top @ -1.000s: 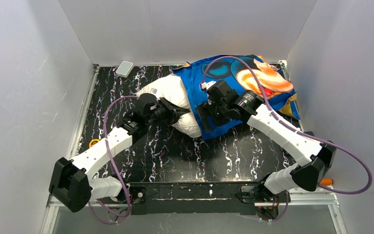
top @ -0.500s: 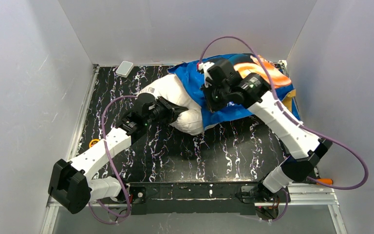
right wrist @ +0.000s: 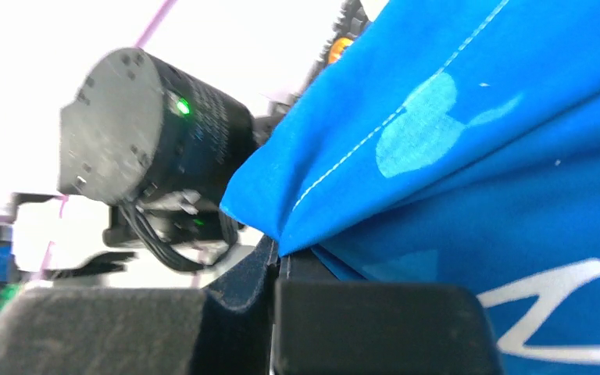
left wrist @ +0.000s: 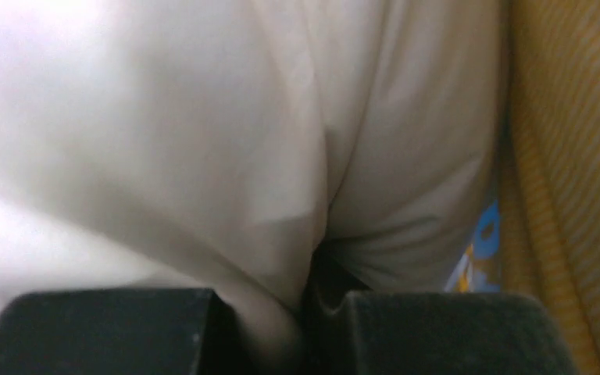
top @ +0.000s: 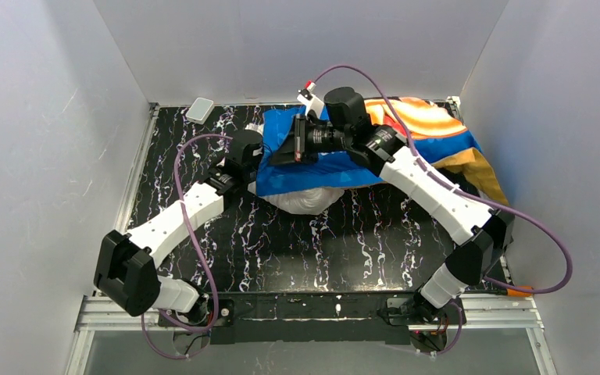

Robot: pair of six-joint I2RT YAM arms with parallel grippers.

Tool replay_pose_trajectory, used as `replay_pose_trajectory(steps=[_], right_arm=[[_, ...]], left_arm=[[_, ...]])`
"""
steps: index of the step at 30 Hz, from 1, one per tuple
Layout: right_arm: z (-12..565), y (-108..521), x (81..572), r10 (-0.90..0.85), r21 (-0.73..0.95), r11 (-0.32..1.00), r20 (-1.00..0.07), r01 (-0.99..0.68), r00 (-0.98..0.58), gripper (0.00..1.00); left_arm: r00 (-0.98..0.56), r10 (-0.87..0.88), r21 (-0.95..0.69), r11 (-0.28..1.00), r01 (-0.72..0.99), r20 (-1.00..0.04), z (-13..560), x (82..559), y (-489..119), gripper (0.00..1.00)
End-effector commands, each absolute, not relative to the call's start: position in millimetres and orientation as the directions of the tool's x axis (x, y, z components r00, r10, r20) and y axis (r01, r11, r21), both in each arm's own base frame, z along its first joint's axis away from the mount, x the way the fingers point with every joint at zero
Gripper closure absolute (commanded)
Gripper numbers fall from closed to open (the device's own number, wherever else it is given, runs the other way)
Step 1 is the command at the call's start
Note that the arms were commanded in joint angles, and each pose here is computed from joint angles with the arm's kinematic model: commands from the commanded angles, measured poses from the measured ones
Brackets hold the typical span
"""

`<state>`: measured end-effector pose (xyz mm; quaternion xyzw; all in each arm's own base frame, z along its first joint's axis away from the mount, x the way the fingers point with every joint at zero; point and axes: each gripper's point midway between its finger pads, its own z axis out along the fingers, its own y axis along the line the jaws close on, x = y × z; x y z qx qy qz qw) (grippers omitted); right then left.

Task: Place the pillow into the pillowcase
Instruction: Stuff the pillow into the pillowcase.

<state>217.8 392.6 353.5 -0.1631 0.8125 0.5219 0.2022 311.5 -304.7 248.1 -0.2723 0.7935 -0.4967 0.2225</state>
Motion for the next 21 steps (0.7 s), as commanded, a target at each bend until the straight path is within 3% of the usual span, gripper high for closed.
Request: replay_pose_trajectory(steps=[1, 5, 8, 11, 15, 16, 18, 21], right_arm=[[539, 395, 70, -0.163, 0.732, -0.474, -0.619, -0.489, -0.769, 0.99], [555, 386, 63, -0.144, 0.704, -0.564, -0.599, -0.432, -0.788, 0.99], [536, 400, 74, -0.166, 0.731, -0.484, -0.616, -0.481, -0.770, 0.99], [492, 409, 112, -0.165, 0.781, -0.236, -0.619, -0.579, -0.768, 0.99], [442, 376, 166, -0.115, 0.799, 0.102, -0.583, -0.593, -0.804, 0.96], [433, 364, 176, -0.098, 0.786, 0.169, -0.587, -0.595, -0.803, 0.81], [420, 343, 190, -0.072, 0.758, 0.274, -0.598, -0.592, -0.798, 0.69], [409, 321, 208, -0.042, 0.696, 0.405, -0.634, -0.593, -0.772, 0.33]], left_arm=[[-0.768, -0.620, -0.966, 0.258, -0.004, -0.162, 318, 320, -338, 1.00], [-0.799, -0.583, -0.966, 0.259, -0.007, -0.150, 316, 324, -354, 1.00], [-0.812, -0.564, -0.965, 0.261, -0.005, -0.148, 314, 318, -364, 1.00], [-0.812, -0.568, -0.962, 0.271, -0.030, -0.134, 305, 305, -357, 1.00], [-0.767, -0.637, -0.932, 0.319, -0.174, -0.075, 269, 280, -319, 1.00], [-0.753, -0.654, -0.907, 0.359, -0.220, -0.075, 257, 271, -305, 1.00], [-0.742, -0.665, -0.885, 0.394, -0.249, -0.088, 248, 253, -284, 1.00], [-0.750, -0.656, -0.865, 0.420, -0.274, -0.080, 231, 228, -266, 1.00]])
